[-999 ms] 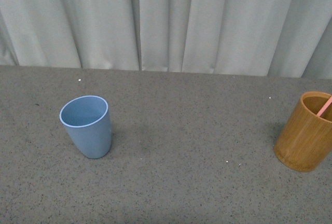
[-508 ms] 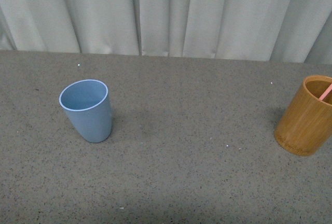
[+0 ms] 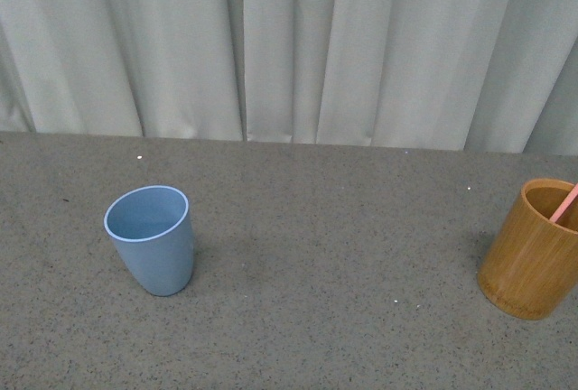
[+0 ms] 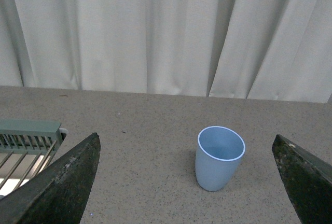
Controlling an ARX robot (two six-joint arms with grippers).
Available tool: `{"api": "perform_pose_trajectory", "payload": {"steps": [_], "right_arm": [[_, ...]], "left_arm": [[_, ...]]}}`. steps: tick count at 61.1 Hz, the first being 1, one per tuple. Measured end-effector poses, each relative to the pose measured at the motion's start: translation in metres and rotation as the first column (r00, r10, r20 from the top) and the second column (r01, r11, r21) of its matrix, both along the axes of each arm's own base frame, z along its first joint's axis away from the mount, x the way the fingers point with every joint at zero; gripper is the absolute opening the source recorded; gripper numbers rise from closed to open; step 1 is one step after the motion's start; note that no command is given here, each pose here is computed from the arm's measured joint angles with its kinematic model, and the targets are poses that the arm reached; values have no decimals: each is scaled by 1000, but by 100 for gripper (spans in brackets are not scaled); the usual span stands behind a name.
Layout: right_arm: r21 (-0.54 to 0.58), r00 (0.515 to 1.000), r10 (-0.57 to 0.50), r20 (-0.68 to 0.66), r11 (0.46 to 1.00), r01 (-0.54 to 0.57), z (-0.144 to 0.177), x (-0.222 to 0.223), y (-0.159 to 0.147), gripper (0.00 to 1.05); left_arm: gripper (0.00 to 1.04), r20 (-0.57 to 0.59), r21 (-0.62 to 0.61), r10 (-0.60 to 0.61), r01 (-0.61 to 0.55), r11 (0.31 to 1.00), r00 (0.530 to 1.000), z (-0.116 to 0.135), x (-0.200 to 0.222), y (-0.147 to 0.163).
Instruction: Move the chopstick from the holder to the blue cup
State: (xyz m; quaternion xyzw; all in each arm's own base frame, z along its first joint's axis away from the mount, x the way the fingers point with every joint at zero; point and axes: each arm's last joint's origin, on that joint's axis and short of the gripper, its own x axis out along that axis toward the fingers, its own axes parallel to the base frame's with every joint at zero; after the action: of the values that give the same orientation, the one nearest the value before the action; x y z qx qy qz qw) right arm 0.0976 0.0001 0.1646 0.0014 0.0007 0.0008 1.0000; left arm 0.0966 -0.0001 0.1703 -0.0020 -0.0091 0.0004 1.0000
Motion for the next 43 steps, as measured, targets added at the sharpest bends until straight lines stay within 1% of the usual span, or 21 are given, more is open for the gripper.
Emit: {"api": "perform_pose_trajectory", "payload": {"steps": [43], "right_arm": [[0, 1000, 0, 0, 1000, 0, 0, 0, 0, 95]], "left_arm": [[98, 0, 0, 0, 0, 1000, 1000, 0, 0, 0]]}}
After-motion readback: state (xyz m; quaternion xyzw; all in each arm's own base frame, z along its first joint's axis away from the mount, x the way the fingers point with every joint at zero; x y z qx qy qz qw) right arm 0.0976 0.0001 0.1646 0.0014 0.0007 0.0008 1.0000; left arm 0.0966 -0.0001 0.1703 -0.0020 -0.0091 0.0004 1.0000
